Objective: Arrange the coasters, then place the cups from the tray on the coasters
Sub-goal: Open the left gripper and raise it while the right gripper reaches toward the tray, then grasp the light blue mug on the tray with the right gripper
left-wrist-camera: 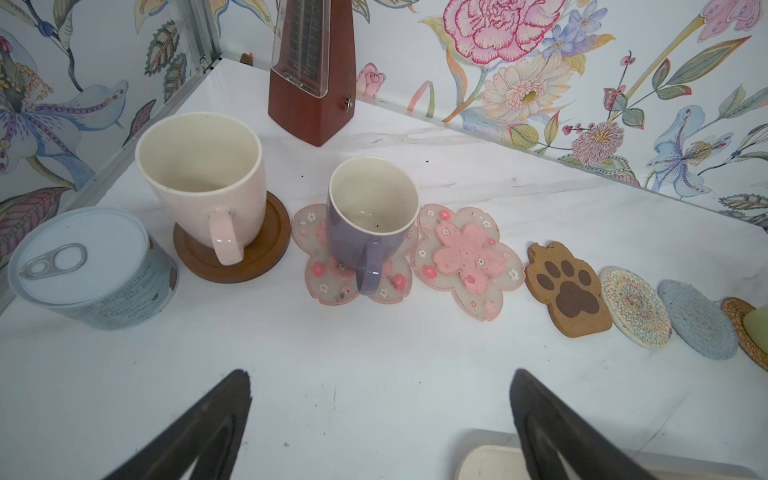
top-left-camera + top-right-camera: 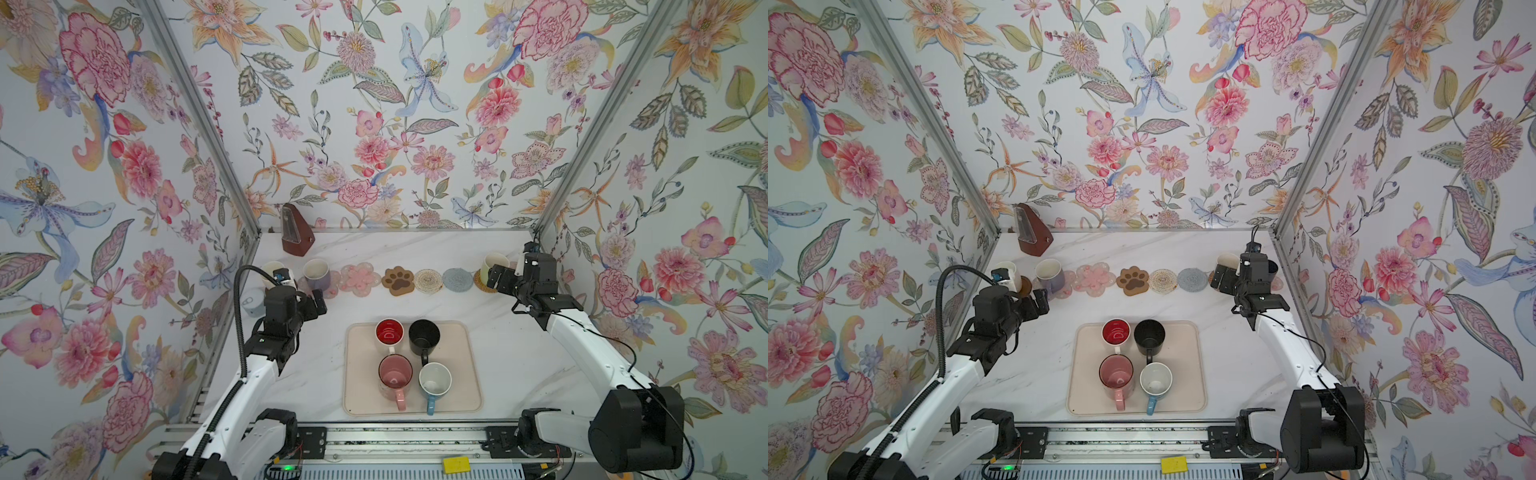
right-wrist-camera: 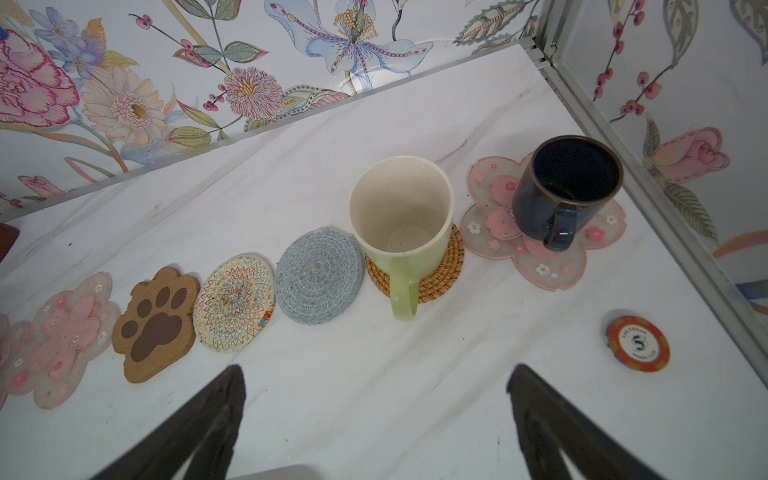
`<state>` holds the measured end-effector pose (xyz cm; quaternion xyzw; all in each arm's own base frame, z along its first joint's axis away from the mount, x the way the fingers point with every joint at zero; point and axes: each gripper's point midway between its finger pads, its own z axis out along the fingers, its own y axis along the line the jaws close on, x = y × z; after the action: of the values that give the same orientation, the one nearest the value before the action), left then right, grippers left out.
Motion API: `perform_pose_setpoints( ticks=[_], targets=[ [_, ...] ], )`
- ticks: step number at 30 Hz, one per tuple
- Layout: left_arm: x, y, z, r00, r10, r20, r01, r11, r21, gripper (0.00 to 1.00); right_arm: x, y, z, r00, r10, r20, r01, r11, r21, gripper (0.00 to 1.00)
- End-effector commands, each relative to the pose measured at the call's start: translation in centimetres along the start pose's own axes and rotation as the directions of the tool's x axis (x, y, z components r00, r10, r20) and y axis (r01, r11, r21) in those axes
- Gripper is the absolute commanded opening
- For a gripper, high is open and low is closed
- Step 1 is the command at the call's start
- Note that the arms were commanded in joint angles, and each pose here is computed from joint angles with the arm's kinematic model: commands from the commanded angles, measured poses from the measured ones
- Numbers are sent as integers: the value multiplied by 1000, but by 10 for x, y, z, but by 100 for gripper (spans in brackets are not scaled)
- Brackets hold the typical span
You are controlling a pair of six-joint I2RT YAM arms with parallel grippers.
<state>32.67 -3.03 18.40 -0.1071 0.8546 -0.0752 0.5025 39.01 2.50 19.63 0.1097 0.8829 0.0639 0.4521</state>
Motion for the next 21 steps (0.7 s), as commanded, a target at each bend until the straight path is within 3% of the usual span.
perform_pose_setpoints(
  ticks=[1, 12, 21],
  targets=[
    [-14, -2, -7, 997, -23, 71, 22, 1000, 19, 99, 4, 3, 3, 1000, 13, -25, -14, 1000, -7, 99],
    [-22, 1, -12, 992, -28, 120, 28, 1000, 10, 99, 21, 18, -6, 997, 12, -81, -15, 999, -38, 99],
    [-25, 2, -18, 988, -36, 147, 34, 999, 16, 99, 84, 52, -46, 972, -58, -227, 43, 997, -68, 99]
  ],
)
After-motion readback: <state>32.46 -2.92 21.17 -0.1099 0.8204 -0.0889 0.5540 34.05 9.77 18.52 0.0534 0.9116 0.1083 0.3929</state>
